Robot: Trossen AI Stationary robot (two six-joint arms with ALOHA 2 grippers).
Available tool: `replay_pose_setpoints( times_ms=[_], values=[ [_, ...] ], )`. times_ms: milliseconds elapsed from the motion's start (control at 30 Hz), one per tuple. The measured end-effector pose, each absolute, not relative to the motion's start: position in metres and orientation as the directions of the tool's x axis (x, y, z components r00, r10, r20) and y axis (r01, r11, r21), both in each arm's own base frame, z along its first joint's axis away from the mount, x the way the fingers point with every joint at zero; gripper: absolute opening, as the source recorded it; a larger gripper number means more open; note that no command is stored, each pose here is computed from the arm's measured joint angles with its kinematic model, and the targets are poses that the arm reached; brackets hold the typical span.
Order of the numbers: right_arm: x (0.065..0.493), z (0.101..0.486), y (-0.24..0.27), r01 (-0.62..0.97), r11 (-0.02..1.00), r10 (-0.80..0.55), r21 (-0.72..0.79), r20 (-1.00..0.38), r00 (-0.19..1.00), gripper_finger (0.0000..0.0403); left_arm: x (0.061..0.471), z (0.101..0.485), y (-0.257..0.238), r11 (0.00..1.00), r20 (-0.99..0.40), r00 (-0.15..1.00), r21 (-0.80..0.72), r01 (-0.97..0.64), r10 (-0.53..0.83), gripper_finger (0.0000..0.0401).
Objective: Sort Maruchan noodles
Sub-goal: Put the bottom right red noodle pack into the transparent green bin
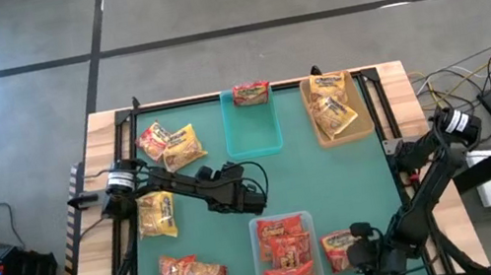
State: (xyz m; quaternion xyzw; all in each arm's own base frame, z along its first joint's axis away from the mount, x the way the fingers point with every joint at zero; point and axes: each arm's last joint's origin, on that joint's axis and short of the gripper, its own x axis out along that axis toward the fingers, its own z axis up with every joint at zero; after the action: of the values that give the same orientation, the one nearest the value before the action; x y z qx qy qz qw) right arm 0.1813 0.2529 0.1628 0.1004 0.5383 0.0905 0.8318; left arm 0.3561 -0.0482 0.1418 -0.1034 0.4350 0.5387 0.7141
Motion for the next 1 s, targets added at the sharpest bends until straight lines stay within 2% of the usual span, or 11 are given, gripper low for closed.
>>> replay_pose_setpoints(
  times_ms=[233, 1000],
  values=[
    [0.197, 0.16, 0.237, -0.119, 0.977, 0.211, 0.177, -0.886, 0.412, 0.0146, 0.356, 0.142, -0.048, 0.398, -0.733, 0.043, 0.319, -0.86, 0.679, 0.0075],
    [0.233, 0.169, 0.16, -0.228, 0.973, 0.041, -0.047, -0.929, 0.368, 0.0146, 0.356, 0.142, -0.048, 0.408, -0.733, 0.045, 0.326, -0.853, 0.679, 0.0075]
  ],
)
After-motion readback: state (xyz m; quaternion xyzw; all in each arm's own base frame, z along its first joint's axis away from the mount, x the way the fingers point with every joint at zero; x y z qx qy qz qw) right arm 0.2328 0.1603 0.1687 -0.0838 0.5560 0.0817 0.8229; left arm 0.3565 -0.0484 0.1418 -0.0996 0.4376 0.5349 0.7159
